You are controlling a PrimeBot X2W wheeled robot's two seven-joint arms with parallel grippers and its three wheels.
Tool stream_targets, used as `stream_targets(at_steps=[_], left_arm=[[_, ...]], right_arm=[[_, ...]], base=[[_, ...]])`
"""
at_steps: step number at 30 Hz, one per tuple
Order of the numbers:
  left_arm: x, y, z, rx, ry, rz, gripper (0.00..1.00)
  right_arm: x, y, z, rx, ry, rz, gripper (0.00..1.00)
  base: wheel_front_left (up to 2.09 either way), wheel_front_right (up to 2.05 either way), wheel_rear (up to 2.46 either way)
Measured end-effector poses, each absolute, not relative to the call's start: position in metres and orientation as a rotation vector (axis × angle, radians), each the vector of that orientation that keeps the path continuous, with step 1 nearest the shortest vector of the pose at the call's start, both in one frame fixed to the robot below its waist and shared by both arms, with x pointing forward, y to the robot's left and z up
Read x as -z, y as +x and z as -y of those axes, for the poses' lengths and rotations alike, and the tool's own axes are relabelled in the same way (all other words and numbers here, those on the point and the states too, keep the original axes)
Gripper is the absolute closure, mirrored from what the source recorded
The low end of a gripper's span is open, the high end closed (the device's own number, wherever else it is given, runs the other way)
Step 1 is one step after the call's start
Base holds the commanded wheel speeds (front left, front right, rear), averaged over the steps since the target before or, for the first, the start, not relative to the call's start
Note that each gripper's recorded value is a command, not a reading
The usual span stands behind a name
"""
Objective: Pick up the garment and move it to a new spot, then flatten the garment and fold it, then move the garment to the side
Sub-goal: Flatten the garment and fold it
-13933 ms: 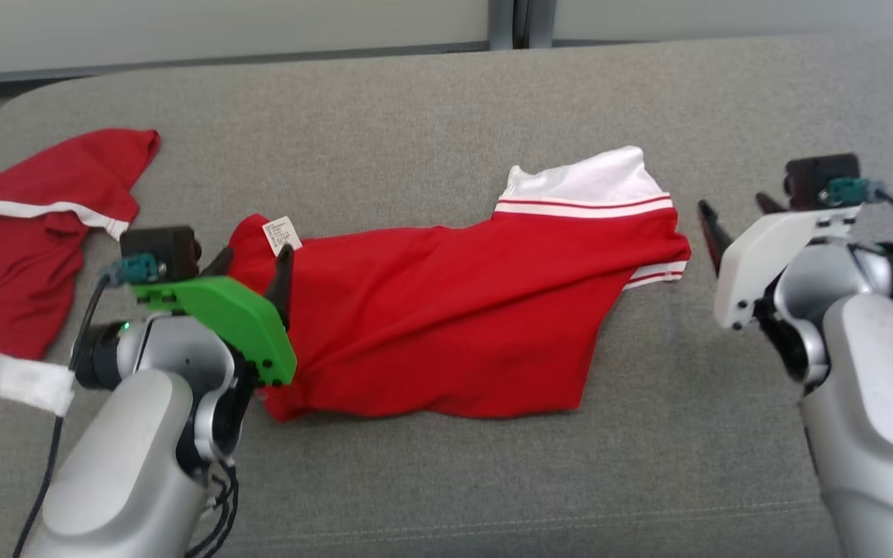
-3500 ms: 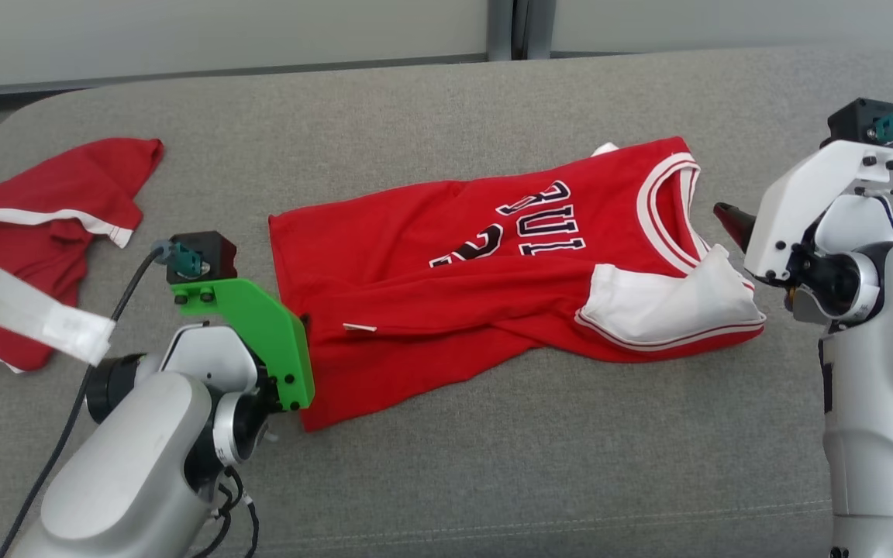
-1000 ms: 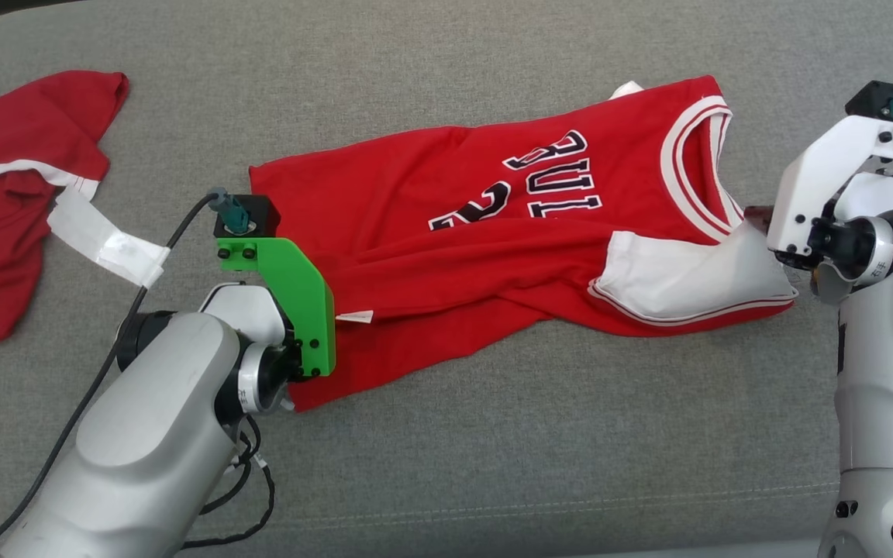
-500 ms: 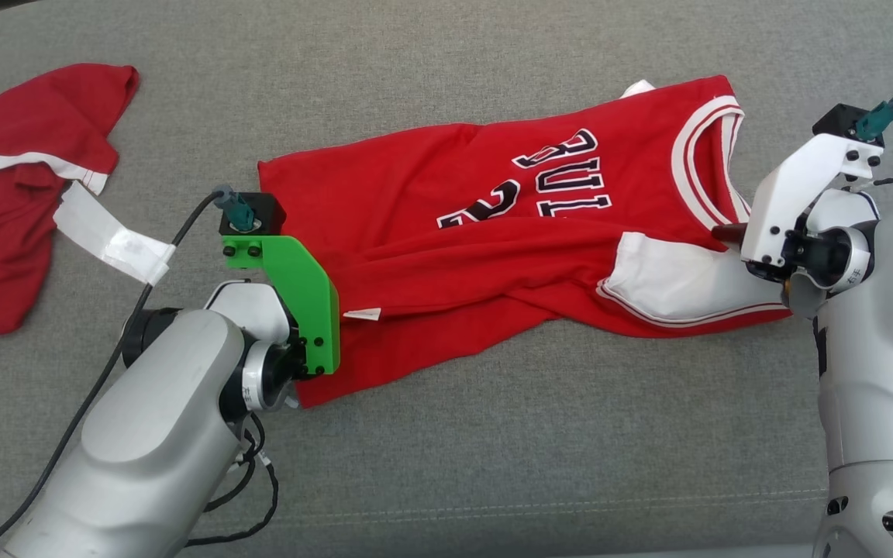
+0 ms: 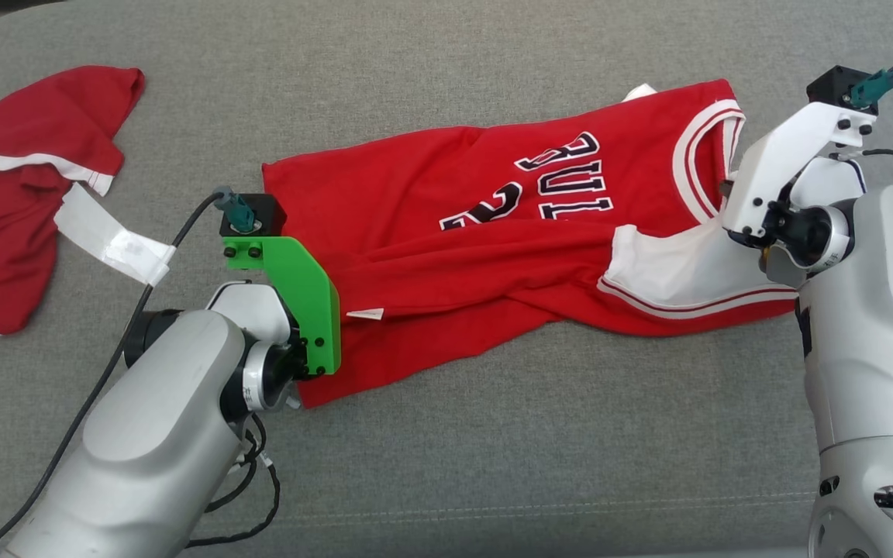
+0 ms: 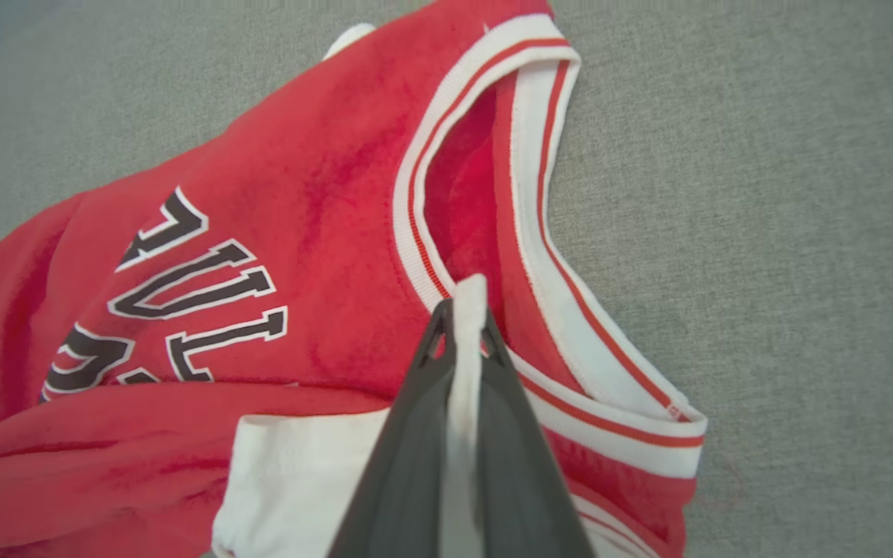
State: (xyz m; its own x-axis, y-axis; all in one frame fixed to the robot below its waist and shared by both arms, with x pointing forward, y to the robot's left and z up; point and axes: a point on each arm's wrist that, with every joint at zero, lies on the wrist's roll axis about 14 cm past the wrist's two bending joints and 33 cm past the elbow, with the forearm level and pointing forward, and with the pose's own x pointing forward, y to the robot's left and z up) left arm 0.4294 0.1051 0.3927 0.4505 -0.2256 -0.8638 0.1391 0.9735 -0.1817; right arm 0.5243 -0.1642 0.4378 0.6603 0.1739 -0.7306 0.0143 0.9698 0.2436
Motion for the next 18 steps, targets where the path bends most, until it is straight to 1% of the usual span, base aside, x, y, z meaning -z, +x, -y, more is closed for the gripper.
stream_targets(at_steps=[4, 7, 8, 9, 11, 14, 18], left_arm=[[-0.395, 0.430, -0.104, 0.229, -0.089, -1.075, 1.00], [-0.396, 0.431, -0.103, 0.231, -0.088, -1.069, 1.00], [-0.397, 0.431, -0.103, 0.233, -0.088, -1.068, 1.00], [-0.397, 0.431, -0.102, 0.235, -0.087, -1.067, 1.00], [-0.399, 0.431, -0.100, 0.240, -0.088, -1.064, 1.00], [-0.399, 0.431, -0.100, 0.242, -0.088, -1.063, 1.00], [-0.399, 0.430, -0.100, 0.243, -0.091, -1.065, 1.00]], right_arm=[[-0.447, 0.530, 0.154, -0.124, 0.238, -0.800, 1.00], [-0.444, 0.526, 0.156, -0.118, 0.217, -0.815, 1.00], [-0.442, 0.524, 0.159, -0.108, 0.192, -0.832, 0.59], [-0.439, 0.520, 0.163, -0.095, 0.163, -0.854, 0.00], [-0.434, 0.514, 0.175, -0.057, 0.105, -0.882, 0.00], [-0.438, 0.514, 0.181, -0.040, 0.090, -0.883, 0.00], [-0.435, 0.509, 0.185, -0.025, 0.086, -0.938, 0.00]], base=[[0.00, 0.00, 0.00], [0.00, 0.00, 0.00], [0.00, 0.00, 0.00], [0.00, 0.00, 0.00], [0.00, 0.00, 0.00], [0.00, 0.00, 0.00], [0.00, 0.00, 0.00]])
